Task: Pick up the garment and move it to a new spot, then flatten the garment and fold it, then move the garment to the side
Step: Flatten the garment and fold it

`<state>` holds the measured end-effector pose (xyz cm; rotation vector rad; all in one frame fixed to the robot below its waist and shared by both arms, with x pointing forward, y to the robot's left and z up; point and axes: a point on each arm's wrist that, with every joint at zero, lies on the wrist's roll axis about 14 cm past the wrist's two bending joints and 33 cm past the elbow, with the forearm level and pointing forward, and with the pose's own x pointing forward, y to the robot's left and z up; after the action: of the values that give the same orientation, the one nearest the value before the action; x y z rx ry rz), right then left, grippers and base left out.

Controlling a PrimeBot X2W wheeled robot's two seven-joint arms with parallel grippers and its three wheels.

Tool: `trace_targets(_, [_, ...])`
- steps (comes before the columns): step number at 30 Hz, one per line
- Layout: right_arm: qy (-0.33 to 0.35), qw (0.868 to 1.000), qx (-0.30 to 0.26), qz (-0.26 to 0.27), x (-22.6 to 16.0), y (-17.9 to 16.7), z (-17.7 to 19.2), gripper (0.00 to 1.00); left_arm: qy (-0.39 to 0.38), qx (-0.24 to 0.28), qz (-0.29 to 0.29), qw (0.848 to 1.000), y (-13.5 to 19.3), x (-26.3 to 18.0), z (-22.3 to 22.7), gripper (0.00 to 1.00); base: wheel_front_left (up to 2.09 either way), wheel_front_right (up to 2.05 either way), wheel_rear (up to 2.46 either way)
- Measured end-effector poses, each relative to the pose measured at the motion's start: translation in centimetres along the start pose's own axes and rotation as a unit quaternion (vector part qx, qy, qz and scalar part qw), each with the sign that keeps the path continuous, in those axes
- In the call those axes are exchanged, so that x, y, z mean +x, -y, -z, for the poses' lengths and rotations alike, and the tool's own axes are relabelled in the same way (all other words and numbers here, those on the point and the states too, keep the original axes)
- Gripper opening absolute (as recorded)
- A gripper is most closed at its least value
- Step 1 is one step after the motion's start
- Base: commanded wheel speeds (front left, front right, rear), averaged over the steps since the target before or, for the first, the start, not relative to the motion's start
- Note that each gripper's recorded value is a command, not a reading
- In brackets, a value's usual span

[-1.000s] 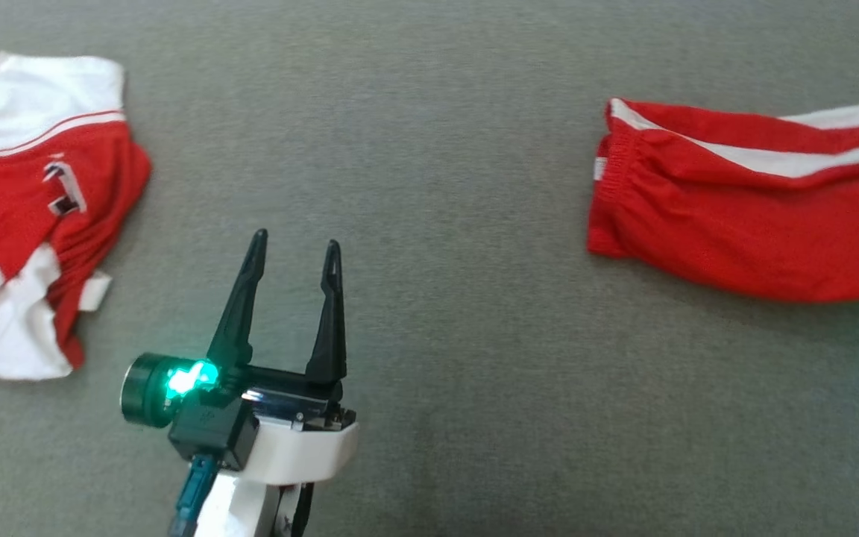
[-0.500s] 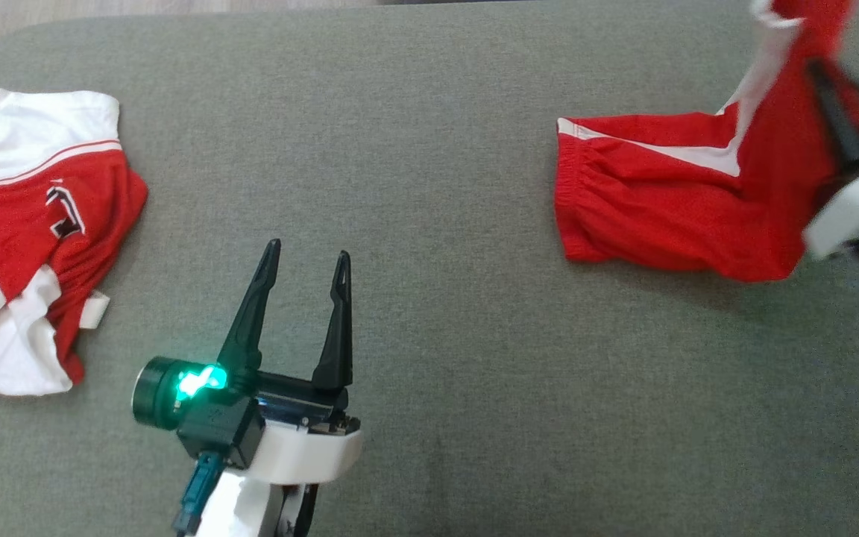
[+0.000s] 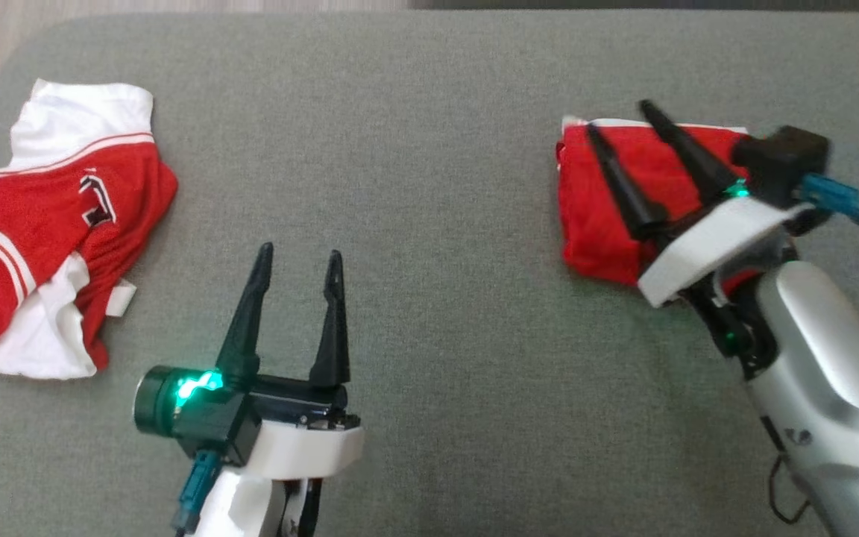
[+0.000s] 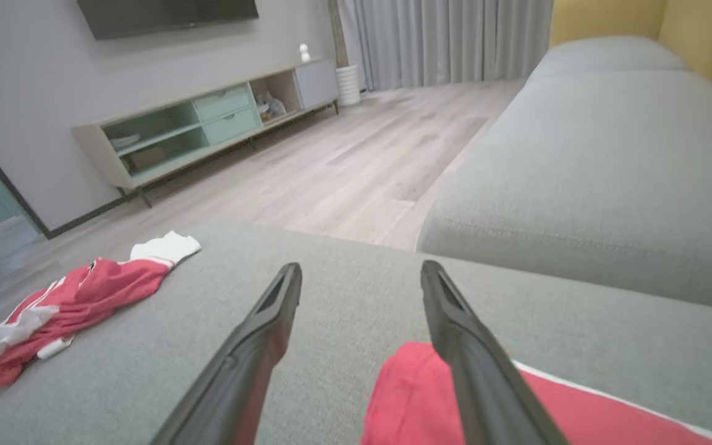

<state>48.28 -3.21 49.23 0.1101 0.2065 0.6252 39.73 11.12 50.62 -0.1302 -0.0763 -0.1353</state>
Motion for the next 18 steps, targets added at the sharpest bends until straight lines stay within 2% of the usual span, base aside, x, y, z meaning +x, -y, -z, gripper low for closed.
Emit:
trace_targets(4, [0.062,0.998,-0.009,0.027,-1.8,1.5,-2.2,1.0,0.012,0.003,-0.018,1.0,-0.7,-0.4,-0.9,1.0,0.0,0.0,0.0])
trace_targets(7, [0.116,0.991,-0.043,0.046,-4.5,2.3,-3.6,1.0,0.015,-0.004,-0.037,0.999,-1.4,-1.3,-1.3,1.0,0.0,0.0,0.0])
trace_targets(9, [0.146,0.987,-0.041,0.061,-7.1,2.3,-3.6,1.0,0.009,-0.006,-0.049,0.999,-1.9,-2.7,-1.1,1.0,0.0,0.0,0.0])
trace_targets(18, [0.118,0.983,-0.031,0.139,-15.1,1.9,1.2,1.0,-0.004,-0.006,-0.068,0.998,-2.6,-7.6,-0.7,1.0,0.0,0.0,0.0])
